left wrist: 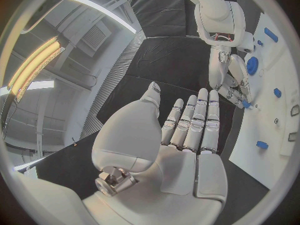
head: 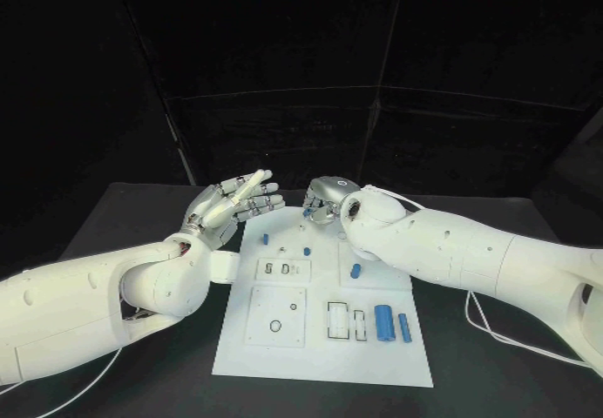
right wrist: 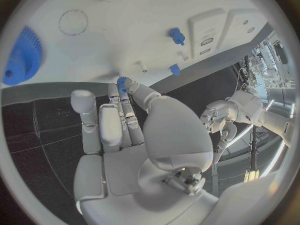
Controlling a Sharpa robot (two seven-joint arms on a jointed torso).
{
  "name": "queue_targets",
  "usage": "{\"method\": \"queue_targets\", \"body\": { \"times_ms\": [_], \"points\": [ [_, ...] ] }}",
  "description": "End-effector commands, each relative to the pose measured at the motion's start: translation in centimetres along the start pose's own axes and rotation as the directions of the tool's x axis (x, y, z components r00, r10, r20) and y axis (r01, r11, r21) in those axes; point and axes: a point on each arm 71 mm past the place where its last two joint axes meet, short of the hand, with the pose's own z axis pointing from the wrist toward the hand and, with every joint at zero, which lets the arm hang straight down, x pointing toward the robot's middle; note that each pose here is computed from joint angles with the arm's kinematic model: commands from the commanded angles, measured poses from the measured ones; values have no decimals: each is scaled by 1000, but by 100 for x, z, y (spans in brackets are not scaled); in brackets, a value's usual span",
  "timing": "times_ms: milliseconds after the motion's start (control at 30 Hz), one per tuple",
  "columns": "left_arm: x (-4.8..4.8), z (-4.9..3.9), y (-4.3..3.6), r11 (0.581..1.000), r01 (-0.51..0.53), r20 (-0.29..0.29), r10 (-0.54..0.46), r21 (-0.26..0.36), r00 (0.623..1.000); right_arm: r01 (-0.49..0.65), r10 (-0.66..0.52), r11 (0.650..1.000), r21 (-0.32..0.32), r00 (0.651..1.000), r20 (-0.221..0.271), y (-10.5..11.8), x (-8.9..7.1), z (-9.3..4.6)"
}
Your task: Assemble the parts on the task board
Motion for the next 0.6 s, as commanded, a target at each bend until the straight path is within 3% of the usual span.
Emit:
{"method": "queue_targets", "body": {
  "times_ms": [33, 600],
  "points": [
    [18, 8, -10, 1000, -1, -13, 1, 5, 1000, -8, 8, 1000, -3, 1000, -8, 2, 1, 9],
    [10, 13, -18, 1000, -2, -12, 2, 8, 1000, -2, 2, 1000, -8, 1000, -22, -6, 12, 21]
  ]
}}
